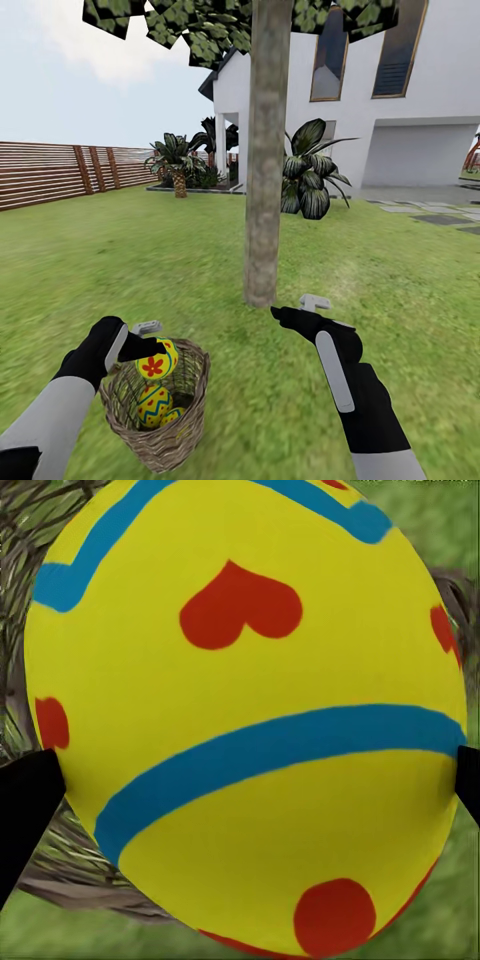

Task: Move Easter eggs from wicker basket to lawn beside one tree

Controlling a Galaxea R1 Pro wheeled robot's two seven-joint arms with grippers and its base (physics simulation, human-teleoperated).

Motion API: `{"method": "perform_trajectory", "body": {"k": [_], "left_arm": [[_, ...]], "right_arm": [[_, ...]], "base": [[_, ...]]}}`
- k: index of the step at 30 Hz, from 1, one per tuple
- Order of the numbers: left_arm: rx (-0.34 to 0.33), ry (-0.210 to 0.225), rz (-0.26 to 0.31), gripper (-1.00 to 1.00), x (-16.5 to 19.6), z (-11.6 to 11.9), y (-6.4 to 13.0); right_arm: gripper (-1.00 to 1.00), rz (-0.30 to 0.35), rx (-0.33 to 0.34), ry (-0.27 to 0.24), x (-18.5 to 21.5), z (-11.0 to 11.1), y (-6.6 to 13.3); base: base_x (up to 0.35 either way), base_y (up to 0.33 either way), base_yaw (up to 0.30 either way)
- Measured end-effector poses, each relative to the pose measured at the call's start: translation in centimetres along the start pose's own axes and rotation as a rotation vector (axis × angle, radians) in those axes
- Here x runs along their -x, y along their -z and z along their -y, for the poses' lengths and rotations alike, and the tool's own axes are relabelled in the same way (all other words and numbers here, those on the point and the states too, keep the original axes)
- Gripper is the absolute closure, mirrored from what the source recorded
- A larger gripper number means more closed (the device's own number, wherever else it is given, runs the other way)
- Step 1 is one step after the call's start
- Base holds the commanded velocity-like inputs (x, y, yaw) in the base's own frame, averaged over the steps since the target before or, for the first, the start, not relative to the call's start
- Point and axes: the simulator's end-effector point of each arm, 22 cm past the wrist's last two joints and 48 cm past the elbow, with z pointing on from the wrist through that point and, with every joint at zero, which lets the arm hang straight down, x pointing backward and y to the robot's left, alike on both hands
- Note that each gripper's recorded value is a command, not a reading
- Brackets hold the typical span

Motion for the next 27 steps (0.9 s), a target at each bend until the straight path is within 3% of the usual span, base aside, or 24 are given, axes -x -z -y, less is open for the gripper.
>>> {"method": "perform_trajectory", "body": {"k": [6, 14, 23, 27], "left_arm": [[0.000, -0.002, 0.007, 1.00, 1.1, 0.3, 1.2], [0.000, -0.018, 0.079, 1.00, 4.3, 1.0, 4.2], [-0.008, -0.058, 0.252, 1.00, 10.8, 2.8, 10.5], [-0.011, -0.069, 0.297, 1.00, 12.3, 3.3, 12.2]], "right_arm": [[-1.00, 0.000, 0.000, -0.001, 1.2, -0.4, 0.3], [-1.00, 0.000, 0.000, 0.000, 2.9, -0.9, 0.7], [-1.00, -0.001, 0.000, 0.000, 4.6, -1.5, 1.3], [-1.00, -0.001, 0.000, 0.000, 5.0, -1.6, 1.4]], "base": [[-0.005, 0.000, 0.000], [0.000, 0.000, 0.000], [0.000, 0.000, 0.000], [0.000, 0.000, 0.000]]}}
